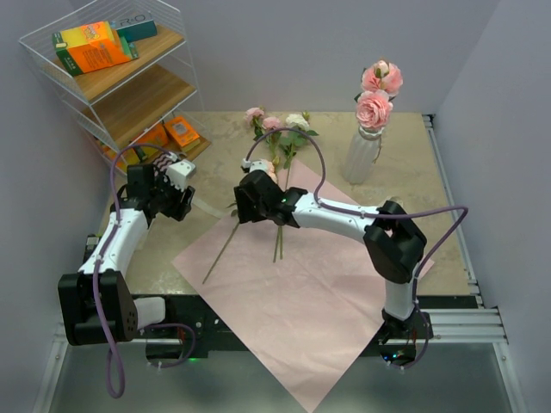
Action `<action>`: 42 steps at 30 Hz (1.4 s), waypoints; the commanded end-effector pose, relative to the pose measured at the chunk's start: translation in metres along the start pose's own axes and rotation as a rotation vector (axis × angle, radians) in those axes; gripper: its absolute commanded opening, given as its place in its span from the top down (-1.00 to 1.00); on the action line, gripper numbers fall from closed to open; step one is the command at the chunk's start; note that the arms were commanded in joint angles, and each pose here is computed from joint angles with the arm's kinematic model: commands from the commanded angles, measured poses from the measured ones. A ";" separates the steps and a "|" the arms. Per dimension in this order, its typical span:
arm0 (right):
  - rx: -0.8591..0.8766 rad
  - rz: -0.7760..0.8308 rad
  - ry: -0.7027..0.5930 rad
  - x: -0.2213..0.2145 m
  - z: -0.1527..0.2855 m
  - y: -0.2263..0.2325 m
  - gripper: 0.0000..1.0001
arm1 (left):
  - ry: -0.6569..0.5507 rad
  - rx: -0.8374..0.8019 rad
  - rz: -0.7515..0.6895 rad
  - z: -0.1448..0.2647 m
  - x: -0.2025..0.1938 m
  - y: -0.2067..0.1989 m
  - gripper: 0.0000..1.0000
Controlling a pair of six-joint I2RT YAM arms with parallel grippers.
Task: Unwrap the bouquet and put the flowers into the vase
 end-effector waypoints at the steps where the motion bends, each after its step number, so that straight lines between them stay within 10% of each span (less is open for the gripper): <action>1: -0.006 -0.056 -0.007 -0.001 0.008 0.021 -0.21 | -0.037 0.015 -0.029 0.005 0.005 0.003 -0.21; 42: -0.329 -0.166 -0.003 -0.021 -0.088 -0.012 0.14 | -0.087 0.056 -0.079 0.024 0.026 0.006 -0.20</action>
Point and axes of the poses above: each gripper's point midway between its finger pads, its own z axis back along the fingers, its own y axis along the line the jaws close on, x = y × z, the point moved 3 cm from there along z, back along the fingers, and after that the axes turned 14 degrees about z, right-handed, at the moved point
